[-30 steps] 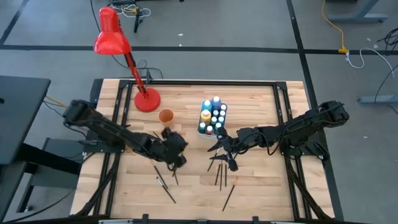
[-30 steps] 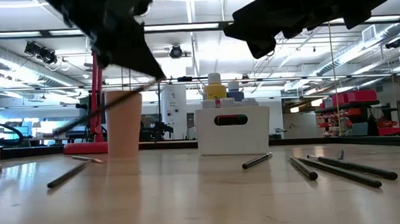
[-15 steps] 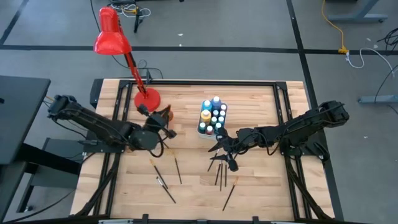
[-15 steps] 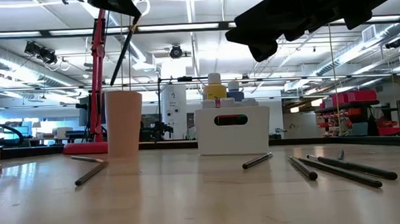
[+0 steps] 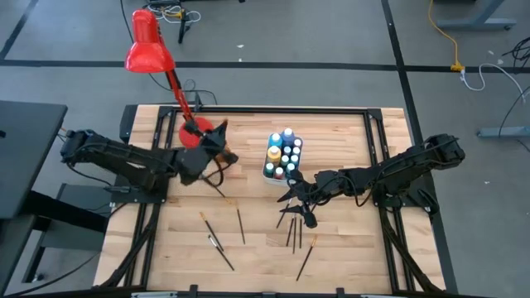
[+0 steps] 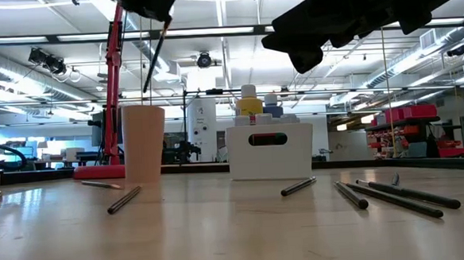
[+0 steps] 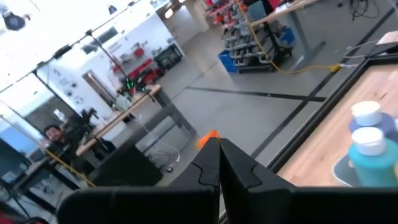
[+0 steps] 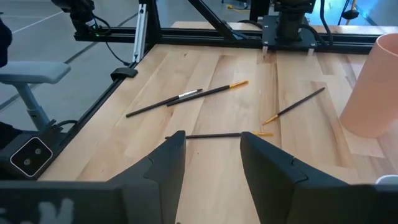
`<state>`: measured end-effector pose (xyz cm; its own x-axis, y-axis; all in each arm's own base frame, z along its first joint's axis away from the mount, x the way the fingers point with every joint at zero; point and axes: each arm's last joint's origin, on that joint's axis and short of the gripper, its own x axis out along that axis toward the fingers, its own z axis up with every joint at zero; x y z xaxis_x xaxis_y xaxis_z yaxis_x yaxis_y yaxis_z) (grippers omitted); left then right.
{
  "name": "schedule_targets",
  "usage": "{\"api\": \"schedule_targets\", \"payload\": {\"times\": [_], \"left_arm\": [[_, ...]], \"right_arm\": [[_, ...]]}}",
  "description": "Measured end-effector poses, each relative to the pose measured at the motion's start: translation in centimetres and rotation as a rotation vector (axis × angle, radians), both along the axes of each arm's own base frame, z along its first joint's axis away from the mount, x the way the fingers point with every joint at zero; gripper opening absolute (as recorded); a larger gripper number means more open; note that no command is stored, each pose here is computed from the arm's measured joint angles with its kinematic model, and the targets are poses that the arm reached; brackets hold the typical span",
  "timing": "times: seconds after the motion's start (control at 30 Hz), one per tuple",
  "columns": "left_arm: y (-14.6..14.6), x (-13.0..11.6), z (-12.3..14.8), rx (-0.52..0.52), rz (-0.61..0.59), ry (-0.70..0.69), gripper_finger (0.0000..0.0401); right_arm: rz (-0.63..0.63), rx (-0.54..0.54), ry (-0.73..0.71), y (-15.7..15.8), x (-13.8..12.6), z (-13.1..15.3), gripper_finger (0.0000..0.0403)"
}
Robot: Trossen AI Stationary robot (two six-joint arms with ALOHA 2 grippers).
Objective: Pick & Place Paint Supplies
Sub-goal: Put the yellow paint brush into the orange cup
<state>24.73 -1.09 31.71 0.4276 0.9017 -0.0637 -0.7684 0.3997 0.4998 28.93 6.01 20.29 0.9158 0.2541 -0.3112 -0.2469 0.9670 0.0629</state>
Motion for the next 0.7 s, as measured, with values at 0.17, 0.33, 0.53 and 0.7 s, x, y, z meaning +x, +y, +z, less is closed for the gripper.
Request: {"api": "schedule_targets", "payload": {"times": [0.17,0.33,0.53,0.7], "left_arm": [[2.4,0.3,-1.1,-0.077,0.022,-0.019,0.0001],[3.3,0.9,-3.0,-0.128,0.061,0.022,0.0001],[3.3,3.0,-6.5,-0.166,0.071,0.084,0.0005],[3.3,4.3,-9.4,-0.195,0.099,0.123,0.0006]], "right_arm": [[0.002,0.001,0.000,0.0,0.0,0.0,0.0157],[0.003,-0.002,0.012,0.0,0.0,-0.1,0.0157],[0.013,-0.006,0.031,0.3,-0.2,-0.3,0.0157],[0.018,-0.007,0.034,0.5,-0.2,-0.3,0.0157]]}}
